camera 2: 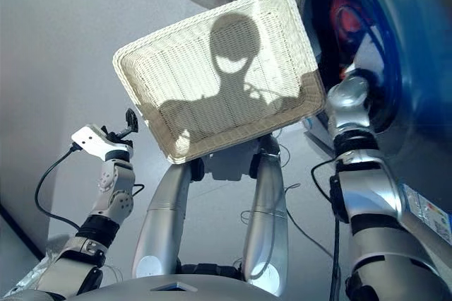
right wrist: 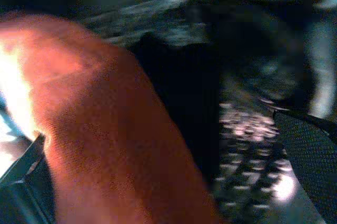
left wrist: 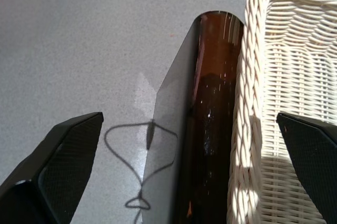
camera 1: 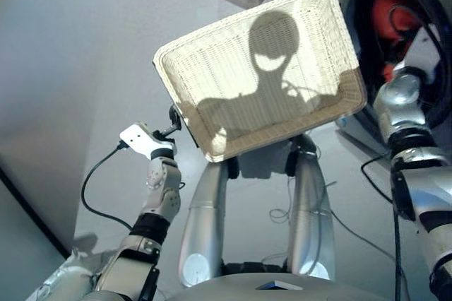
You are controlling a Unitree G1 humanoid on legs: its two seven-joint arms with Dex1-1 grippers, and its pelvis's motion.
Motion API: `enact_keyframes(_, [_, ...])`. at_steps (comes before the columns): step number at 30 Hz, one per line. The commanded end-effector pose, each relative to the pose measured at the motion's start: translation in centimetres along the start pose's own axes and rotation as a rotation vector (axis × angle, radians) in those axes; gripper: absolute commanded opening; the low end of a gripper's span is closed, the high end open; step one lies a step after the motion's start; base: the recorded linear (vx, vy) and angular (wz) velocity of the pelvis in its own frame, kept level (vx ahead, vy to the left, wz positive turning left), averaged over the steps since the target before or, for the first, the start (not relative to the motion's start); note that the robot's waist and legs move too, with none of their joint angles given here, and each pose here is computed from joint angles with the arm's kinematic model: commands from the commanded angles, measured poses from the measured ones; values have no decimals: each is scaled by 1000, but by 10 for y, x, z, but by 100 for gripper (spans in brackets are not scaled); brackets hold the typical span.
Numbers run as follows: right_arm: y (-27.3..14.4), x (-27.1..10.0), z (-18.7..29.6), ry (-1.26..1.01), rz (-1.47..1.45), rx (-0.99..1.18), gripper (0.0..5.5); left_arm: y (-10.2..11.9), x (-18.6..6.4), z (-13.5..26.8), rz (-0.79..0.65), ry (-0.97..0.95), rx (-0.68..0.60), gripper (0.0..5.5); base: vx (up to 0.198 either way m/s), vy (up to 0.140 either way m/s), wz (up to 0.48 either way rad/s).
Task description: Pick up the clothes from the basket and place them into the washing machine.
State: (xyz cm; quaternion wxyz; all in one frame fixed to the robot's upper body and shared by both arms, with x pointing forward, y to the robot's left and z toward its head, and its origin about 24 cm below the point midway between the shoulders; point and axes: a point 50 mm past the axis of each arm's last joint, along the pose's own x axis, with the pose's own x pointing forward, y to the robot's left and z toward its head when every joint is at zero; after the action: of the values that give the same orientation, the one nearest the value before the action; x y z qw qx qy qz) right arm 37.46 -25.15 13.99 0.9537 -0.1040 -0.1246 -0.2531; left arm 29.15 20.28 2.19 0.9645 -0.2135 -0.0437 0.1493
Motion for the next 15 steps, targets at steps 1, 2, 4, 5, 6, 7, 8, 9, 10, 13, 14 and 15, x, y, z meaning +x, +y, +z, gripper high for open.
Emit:
enact_keyframes(1, [8, -16, -11, -30, 122, 17, 550, 31, -11, -7, 39, 24, 157, 550, 0, 0, 0])
enact_keyframes(2, [13, -22, -19, 1, 155, 18, 550, 34, -12, -10, 48, 38, 174, 550, 54, -47, 56])
enact_keyframes(4, [25, -39, -37, 69, 222, 41, 550, 38, -14, -17, 60, 70, 200, 550, 57, -41, 84])
enact_keyframes(5, [28, -46, -43, 96, 240, 55, 550, 40, -16, -20, 64, 83, 213, 550, 0, 0, 0])
enact_keyframes(6, [28, -46, -43, 96, 240, 55, 550, 40, -16, -20, 64, 83, 214, 550, 84, -31, 116])
enact_keyframes(7, [37, -64, -58, 157, 277, 94, 550, 44, -20, -29, 78, 125, 234, 550, 81, -22, 84])
enact_keyframes(8, [38, -72, -66, 196, 283, 110, 550, 45, -22, -34, 87, 147, 244, 550, 81, -22, 59])
enact_keyframes(9, [38, -72, -66, 196, 283, 110, 550, 45, -22, -34, 87, 147, 245, 550, 57, -16, 85])
enact_keyframes(10, [42, -80, -71, 222, 295, 130, 550, 47, -24, -39, 98, 171, 255, 550, 64, -23, 106])
enact_keyframes(13, [44, -103, -91, 302, 330, 129, 550, 51, -31, -50, 109, 225, 297, 550, 95, -22, 91])
enact_keyframes(14, [45, -115, -98, 329, 332, 122, 550, 54, -34, -54, 118, 243, 316, 550, 73, -16, 57])
enact_keyframes(15, [45, -115, -98, 330, 332, 121, 550, 54, -34, -54, 118, 243, 316, 550, 62, -8, 64])
